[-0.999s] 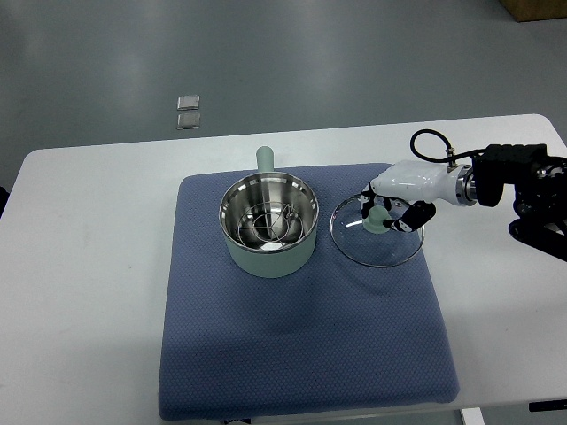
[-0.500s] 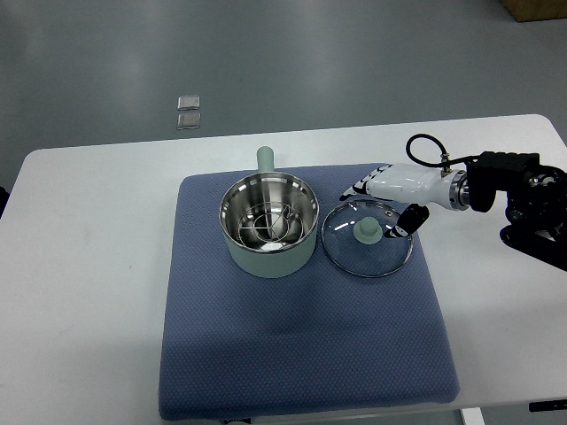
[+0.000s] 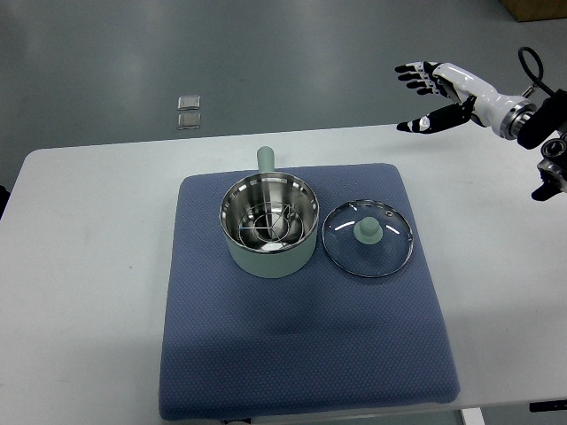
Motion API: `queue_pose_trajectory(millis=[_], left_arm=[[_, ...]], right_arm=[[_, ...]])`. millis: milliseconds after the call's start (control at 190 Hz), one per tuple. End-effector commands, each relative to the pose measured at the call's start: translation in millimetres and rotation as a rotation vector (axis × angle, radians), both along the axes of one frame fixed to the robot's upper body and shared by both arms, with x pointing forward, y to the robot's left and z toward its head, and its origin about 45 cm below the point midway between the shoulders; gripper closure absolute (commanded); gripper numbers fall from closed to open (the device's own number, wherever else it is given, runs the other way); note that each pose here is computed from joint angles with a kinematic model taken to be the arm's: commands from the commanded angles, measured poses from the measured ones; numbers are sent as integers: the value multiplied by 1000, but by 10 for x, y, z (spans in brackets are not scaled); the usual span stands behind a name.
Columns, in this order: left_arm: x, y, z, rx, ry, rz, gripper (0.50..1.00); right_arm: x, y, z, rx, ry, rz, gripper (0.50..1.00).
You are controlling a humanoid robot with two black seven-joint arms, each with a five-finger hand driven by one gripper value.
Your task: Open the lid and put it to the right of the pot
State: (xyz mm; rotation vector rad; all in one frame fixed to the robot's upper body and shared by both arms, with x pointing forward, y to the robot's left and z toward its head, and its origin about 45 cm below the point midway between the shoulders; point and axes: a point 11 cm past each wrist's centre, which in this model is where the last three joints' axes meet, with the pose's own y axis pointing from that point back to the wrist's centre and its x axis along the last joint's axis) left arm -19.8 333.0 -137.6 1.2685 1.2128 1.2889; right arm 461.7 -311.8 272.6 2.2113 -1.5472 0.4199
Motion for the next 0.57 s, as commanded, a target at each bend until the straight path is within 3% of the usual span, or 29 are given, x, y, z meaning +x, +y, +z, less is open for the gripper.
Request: queue_pose_trajectory(millis=[0,168,258,563], left_arm=[[0,0,0,0,0,0,500],[0,0,0,0,0,0,500],[0,0,0,0,0,0,500],[0,0,0,0,0,0,500]], right_arm=[[27,-102,-102,185,32,-153,634],[-42,-85,-391,454,117,-311,630],[-132,26,-642,643,164,-393,572],[-252,276,-904,806,210,-422,570]])
